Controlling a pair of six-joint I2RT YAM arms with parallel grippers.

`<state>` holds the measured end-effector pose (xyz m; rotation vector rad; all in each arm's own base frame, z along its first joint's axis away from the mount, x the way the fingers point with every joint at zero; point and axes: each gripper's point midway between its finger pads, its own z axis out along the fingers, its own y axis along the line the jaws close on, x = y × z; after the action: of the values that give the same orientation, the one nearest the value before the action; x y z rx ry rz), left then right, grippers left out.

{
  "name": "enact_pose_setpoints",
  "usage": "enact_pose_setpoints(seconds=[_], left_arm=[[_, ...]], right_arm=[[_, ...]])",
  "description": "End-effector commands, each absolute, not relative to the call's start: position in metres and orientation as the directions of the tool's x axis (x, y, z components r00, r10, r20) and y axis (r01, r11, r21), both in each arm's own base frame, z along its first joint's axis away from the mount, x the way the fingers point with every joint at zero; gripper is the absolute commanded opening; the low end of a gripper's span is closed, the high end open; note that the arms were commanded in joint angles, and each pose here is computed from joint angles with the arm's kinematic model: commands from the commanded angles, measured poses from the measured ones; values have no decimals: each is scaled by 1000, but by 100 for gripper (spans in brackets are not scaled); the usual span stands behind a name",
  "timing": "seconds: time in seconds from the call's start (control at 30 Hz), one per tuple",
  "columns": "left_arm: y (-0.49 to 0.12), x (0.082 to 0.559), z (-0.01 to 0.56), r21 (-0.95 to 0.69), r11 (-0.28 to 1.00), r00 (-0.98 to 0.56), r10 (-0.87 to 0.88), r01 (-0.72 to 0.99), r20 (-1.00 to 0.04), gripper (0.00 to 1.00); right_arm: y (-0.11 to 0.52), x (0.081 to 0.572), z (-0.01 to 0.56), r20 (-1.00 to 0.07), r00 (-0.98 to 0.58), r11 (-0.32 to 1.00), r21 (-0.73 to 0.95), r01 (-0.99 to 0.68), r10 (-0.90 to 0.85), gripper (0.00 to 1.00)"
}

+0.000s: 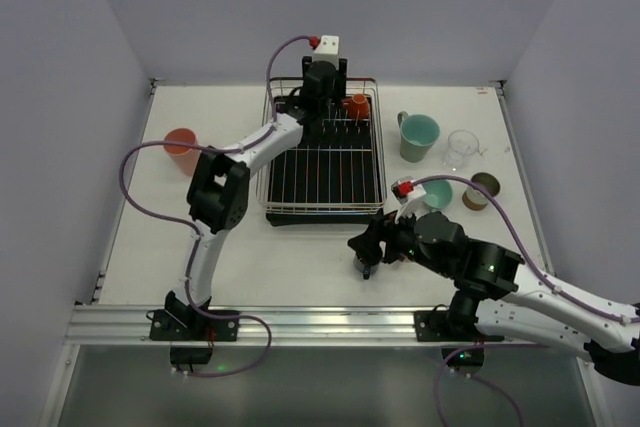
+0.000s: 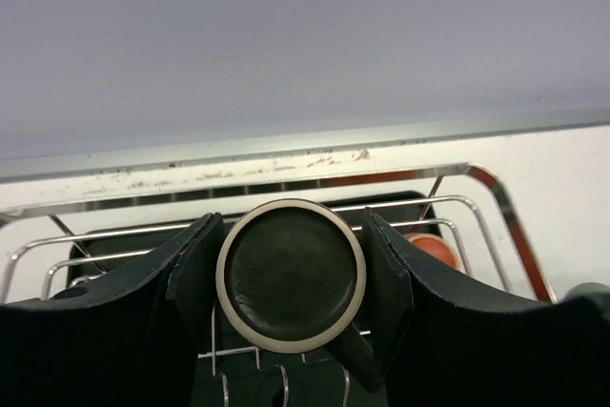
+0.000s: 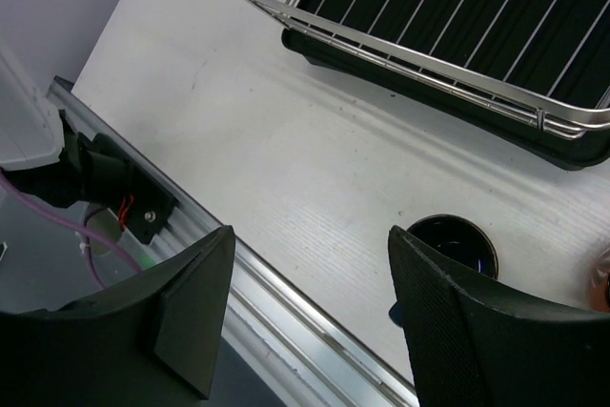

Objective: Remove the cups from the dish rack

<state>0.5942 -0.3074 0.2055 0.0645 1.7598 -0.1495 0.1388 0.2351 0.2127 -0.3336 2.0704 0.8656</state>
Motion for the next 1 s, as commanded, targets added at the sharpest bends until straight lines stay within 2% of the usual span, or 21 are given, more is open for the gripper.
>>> enact_pose_setpoints(seconds=[0.0,0.1,0.13,0.2,0.23,0.3,0.33,0.37,0.4,0.43,0.47,0.63,0.8,0.97], left_arm=[[-296,576,340,-205,964,49,-216,171,-975,12],[-292,559,359,-243,948,57,-260,205,-964,10],[-288,547,382,-265,937,81,-290,229,-954,8],[-285,534,376,-301,921,52,-323,249,-945,7],[-281,516,403,-329,897,82,-367,295,-926,7],[-279,498,388,-379,868,28,-409,322,-912,5],[-275,475,414,-404,832,41,-451,381,-891,5],[-274,465,395,-417,819,5,-456,394,-890,5],[-274,451,396,-456,783,-20,-495,423,-868,4],[-269,424,425,-471,727,0,-544,499,-839,4],[-270,412,394,-489,712,-60,-536,505,-842,4],[-266,328,396,-570,469,-194,-633,674,-750,3],[-260,276,405,-602,296,-284,-674,742,-682,1],[-253,241,411,-601,183,-334,-690,778,-642,1]], right_arm=[[242,157,233,-809,-564,730,484,-483,163,68],[245,169,243,-807,-551,719,511,-471,212,69],[246,172,248,-807,-546,710,519,-476,224,69],[248,181,261,-800,-534,678,554,-483,273,69],[250,184,265,-788,-540,660,577,-482,295,69],[253,191,281,-774,-528,602,617,-506,350,70],[254,193,286,-754,-539,579,645,-499,376,70],[254,198,297,-748,-522,553,659,-510,411,71],[255,200,303,-741,-517,535,669,-516,428,72],[258,198,312,-727,-520,496,686,-532,448,73],[258,201,324,-718,-502,469,695,-544,482,74],[273,198,352,-648,-534,320,748,-582,544,85],[287,192,371,-580,-579,172,776,-607,573,85],[286,188,385,-557,-576,116,772,-625,598,78]])
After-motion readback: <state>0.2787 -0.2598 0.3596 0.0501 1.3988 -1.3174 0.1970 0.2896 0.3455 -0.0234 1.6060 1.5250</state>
